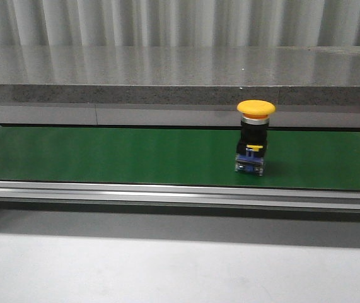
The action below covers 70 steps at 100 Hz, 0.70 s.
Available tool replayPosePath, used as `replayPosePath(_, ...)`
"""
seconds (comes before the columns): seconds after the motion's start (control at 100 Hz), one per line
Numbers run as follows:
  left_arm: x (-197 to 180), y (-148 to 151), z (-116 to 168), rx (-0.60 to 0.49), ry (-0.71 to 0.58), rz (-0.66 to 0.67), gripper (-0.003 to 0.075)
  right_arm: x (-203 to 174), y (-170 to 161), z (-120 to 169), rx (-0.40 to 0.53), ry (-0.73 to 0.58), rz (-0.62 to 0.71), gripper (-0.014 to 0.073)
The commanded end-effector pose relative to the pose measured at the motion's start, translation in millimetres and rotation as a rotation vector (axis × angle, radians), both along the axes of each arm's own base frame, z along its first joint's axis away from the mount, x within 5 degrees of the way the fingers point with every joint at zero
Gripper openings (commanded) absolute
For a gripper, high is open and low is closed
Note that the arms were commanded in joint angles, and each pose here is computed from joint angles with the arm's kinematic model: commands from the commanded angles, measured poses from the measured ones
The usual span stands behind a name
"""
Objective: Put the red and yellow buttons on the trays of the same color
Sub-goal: 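Carry the red button onto the belt and open the left gripper, then grasp the yellow button arriving on the belt with the right gripper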
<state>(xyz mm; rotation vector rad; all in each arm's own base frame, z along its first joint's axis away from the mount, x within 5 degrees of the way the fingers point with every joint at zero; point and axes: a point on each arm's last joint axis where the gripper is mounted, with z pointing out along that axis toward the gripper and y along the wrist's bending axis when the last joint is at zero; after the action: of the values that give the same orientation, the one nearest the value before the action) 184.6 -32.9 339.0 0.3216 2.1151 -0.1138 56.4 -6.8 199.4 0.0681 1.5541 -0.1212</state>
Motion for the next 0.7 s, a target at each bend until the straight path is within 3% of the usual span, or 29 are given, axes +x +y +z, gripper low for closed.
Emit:
replayPosePath(0.0, -17, -2, 14, -0.020, -0.166, -0.013, -0.0020, -3, 0, 14, -0.025, -0.105, -0.007, -0.0065)
replayPosePath(0.32, -82, 8, -8, -0.068, -0.331, -0.007, -0.0020, -3, 0, 15, -0.027, -0.119, -0.007, -0.0065)
replayPosePath(0.53, -101, 11, -11, -0.076, -0.382, -0.010, -0.0020, -4, 0, 22, -0.033, -0.167, -0.007, -0.0065)
replayPosePath(0.69, -101, 11, -11, -0.077, -0.385, -0.010, -0.0020, -7, 1, 44, -0.017, -0.050, -0.005, -0.0065)
